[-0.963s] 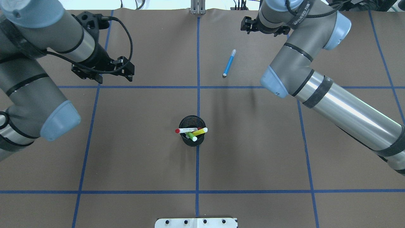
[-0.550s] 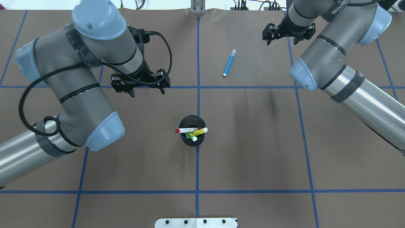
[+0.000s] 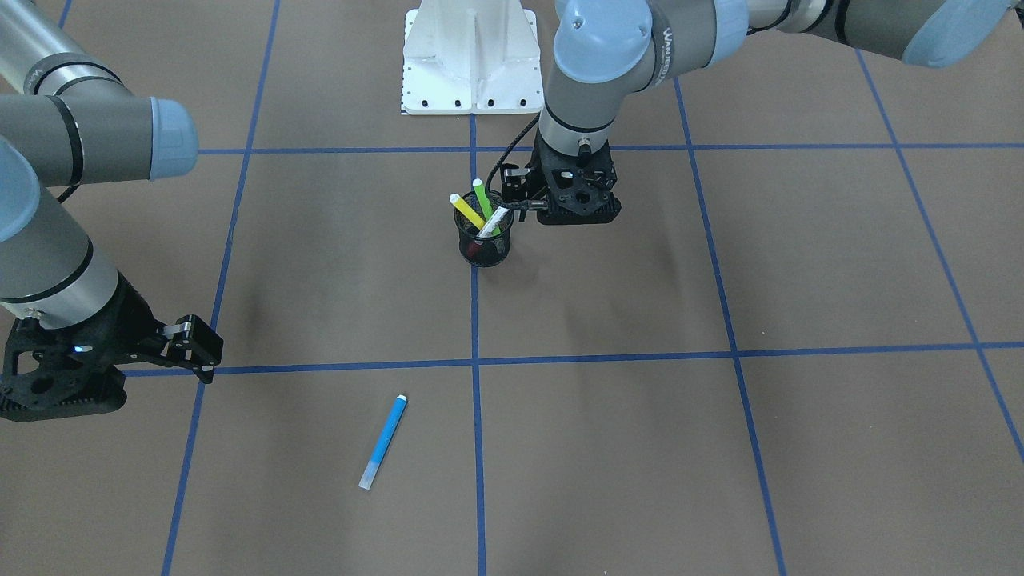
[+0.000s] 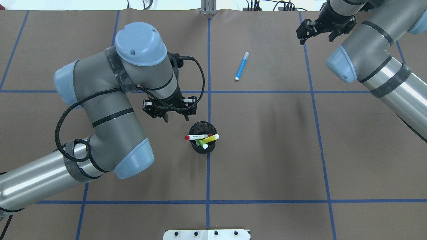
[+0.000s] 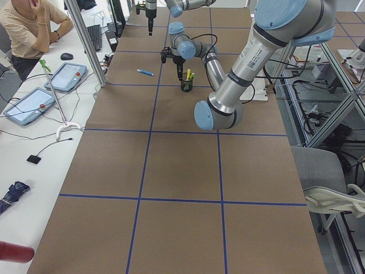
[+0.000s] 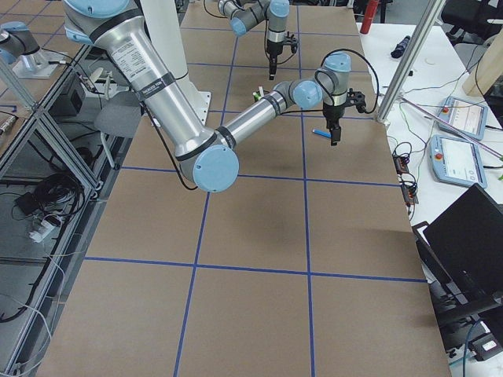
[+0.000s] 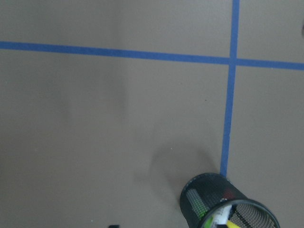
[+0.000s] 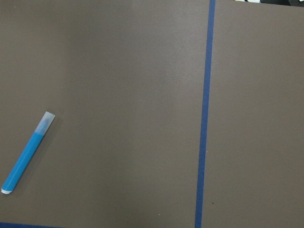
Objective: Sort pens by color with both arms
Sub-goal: 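Lower the left gripper onto the red-capped white marker and grasp it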
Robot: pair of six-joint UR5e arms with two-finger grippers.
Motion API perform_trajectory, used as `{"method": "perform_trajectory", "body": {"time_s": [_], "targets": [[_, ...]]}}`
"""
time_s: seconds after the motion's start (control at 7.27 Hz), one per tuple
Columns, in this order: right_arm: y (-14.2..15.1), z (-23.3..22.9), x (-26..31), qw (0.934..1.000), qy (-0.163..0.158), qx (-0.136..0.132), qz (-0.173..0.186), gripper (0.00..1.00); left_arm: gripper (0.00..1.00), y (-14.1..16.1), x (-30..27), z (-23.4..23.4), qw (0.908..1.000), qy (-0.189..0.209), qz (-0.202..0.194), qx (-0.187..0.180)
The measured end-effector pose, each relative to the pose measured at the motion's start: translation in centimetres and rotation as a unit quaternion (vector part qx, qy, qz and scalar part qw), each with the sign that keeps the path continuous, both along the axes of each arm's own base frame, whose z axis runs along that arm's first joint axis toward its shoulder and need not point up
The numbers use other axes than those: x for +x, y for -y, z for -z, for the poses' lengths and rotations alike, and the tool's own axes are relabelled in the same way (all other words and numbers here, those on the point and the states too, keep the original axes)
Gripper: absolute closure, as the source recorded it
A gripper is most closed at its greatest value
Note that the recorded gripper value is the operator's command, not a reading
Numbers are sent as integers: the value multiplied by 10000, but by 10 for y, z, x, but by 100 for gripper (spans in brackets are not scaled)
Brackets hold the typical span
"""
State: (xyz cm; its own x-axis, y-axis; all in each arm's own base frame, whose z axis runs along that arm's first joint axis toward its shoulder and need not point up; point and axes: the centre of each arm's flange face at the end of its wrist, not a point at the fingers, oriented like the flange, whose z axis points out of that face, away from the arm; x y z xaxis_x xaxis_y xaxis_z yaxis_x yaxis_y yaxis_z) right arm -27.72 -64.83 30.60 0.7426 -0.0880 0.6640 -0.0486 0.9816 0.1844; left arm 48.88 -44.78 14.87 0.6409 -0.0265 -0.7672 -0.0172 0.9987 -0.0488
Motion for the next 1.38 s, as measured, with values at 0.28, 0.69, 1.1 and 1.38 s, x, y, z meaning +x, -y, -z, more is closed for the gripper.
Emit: {"method": "perform_trajectory", "body": {"time_s": [0.28, 0.69, 1.1, 1.38], "targets": [[0, -1, 1, 10000, -5, 1, 5, 0, 34, -14, 12, 3, 9996, -51, -255, 144], [0, -1, 2, 10000, -1, 9, 16, 0, 43, -28, 24, 1, 9920, -147, -1008, 745], [0, -3, 2, 10000, -1, 13, 16, 0, 47, -33, 30, 2, 9881, -215, -1262, 848], [-1, -5, 2, 10000, 0, 8, 12, 0, 47, -27, 40, 3, 9875, -204, -1300, 872]]}}
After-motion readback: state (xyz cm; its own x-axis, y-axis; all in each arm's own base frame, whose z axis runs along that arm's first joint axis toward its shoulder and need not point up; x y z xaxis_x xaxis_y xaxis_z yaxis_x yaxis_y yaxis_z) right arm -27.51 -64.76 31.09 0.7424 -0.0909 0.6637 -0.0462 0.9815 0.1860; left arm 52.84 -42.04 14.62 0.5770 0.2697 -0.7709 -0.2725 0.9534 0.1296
